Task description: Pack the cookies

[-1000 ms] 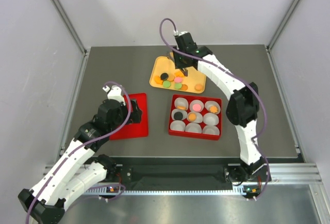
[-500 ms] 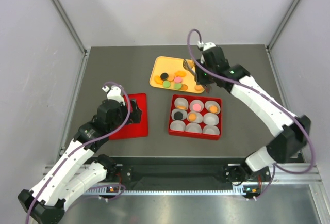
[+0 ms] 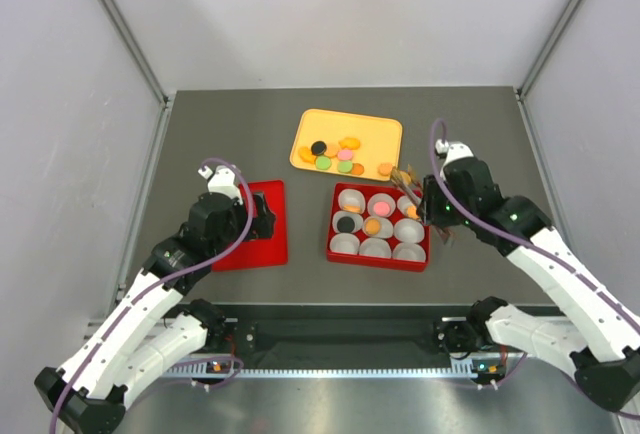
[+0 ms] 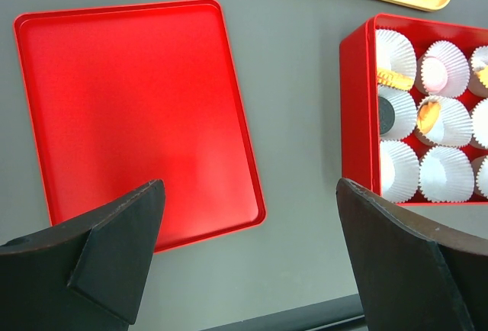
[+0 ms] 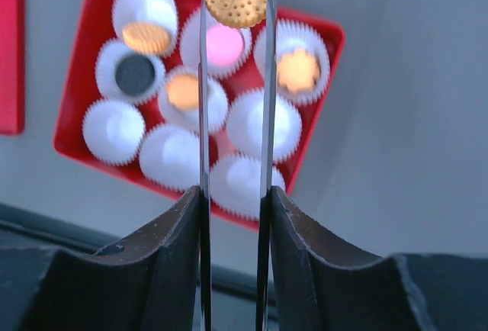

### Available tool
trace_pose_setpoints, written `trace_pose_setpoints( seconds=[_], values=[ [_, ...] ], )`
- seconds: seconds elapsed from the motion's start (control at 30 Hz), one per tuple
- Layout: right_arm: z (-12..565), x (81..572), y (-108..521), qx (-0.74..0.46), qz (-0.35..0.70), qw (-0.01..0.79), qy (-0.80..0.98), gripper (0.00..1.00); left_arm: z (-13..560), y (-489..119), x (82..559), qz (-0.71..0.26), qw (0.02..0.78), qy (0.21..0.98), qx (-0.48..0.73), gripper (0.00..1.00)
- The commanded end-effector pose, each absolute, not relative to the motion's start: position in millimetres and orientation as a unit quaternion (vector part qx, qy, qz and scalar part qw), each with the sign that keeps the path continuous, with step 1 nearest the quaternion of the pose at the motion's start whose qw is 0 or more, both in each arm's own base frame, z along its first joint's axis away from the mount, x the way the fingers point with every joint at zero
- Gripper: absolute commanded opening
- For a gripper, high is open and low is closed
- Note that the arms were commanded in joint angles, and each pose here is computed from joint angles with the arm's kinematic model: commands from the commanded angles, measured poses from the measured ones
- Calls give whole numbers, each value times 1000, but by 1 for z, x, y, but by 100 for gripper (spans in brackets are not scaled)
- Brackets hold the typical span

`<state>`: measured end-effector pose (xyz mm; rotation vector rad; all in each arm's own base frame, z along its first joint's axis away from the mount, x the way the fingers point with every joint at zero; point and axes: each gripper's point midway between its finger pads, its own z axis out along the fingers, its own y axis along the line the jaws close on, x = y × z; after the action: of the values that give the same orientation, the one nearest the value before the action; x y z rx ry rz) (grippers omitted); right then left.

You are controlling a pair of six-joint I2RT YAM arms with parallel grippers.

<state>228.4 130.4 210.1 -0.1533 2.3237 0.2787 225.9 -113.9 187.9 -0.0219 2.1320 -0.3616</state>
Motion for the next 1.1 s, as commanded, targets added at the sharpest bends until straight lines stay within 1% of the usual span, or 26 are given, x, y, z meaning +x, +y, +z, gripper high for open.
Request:
trace_pose_setpoints(
  seconds=[0.0, 0.13, 0.33, 0.93, 1.07],
  values=[
    [203, 203, 118, -34, 118, 370, 921, 29, 196, -117, 226, -161, 481, 862, -8, 99],
    [198, 184, 106, -21, 116, 359, 926, 29, 195, -120, 226, -164, 477, 863, -4, 99],
    [174, 162, 98, -18, 112, 325, 939, 29, 195, -120, 226, -166, 477, 863, -3, 99],
    [140, 154, 114, -10, 148, 303, 941, 28, 192, -120, 226, -164, 474, 865, -2, 99],
    [141, 155, 113, -9, 146, 307, 941, 32, 192, -121, 226, -164, 474, 865, -2, 99]
  ],
)
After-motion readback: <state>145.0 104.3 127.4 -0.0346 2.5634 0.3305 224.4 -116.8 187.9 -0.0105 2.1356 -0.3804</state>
